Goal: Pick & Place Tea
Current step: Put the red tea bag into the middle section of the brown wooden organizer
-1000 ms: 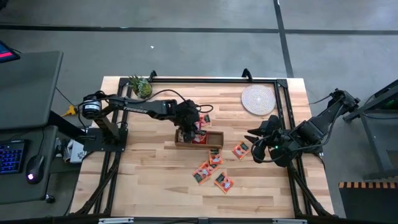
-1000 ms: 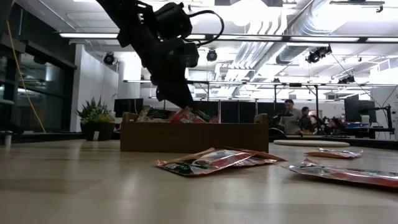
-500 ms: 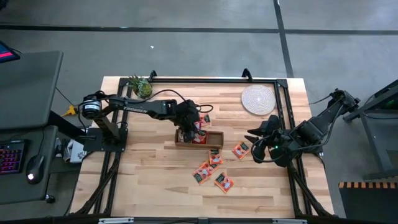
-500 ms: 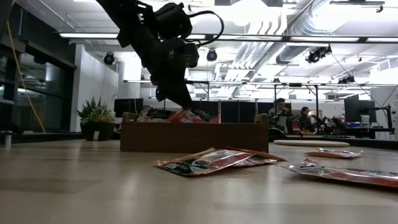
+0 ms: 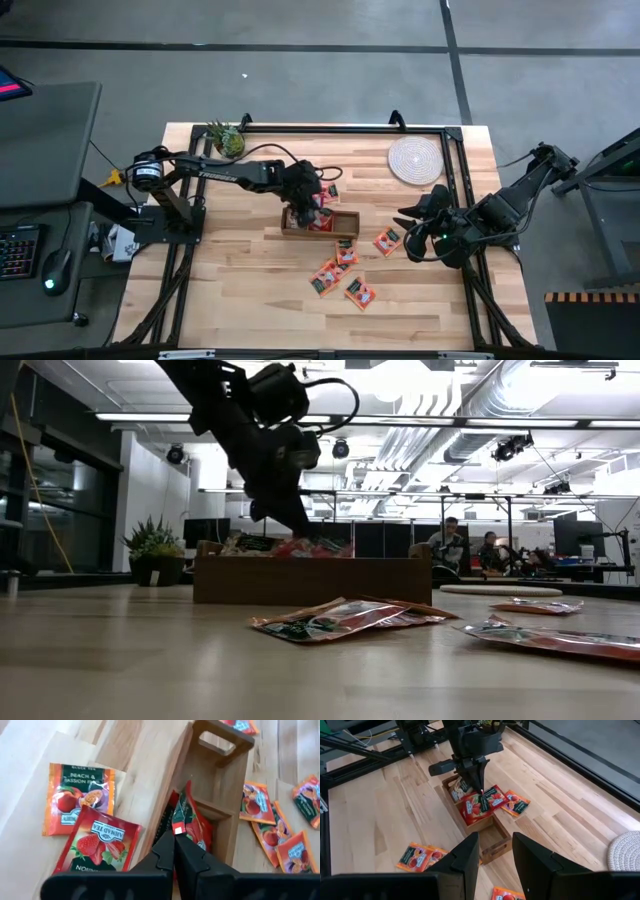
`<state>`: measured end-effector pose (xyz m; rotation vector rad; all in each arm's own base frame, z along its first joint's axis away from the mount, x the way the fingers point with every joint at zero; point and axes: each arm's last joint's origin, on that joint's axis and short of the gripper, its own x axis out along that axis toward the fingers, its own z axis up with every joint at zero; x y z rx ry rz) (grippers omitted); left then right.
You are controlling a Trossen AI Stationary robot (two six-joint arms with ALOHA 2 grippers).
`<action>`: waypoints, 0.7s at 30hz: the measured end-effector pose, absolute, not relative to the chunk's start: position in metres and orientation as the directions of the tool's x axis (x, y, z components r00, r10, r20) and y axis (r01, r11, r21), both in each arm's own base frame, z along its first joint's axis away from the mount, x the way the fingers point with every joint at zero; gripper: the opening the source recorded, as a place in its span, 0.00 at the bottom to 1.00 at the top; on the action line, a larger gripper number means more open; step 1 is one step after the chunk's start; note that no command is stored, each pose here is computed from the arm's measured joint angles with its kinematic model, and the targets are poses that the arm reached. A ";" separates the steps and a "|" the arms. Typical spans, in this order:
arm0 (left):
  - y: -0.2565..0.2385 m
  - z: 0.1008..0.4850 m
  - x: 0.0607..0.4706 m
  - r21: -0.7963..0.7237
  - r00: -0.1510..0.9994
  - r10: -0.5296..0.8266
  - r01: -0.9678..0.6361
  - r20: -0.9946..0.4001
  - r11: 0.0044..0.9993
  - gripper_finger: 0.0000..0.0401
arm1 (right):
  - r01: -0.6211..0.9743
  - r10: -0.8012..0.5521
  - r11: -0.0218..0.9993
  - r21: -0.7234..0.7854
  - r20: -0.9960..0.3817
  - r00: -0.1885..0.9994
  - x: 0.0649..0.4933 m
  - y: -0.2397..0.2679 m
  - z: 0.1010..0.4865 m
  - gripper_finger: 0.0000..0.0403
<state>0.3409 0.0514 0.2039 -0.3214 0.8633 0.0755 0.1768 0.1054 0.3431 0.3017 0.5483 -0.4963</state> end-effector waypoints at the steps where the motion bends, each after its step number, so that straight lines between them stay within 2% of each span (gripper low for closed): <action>1: 0.052 0.204 0.341 -0.245 0.654 -0.059 -0.197 -0.754 0.949 0.00 | 0.524 -0.368 0.840 0.141 -0.562 0.741 0.177 0.105 0.343 0.28; 13: 0.040 0.211 0.347 -0.234 0.700 -0.007 -0.228 -0.714 0.945 0.00 | 0.527 -0.373 0.839 0.136 -0.560 0.739 0.177 0.105 0.343 0.28; 21: 0.016 0.211 0.348 -0.156 0.688 0.131 -0.338 -0.714 0.928 0.00 | 0.527 -0.375 0.839 0.133 -0.562 0.738 0.176 0.105 0.343 0.28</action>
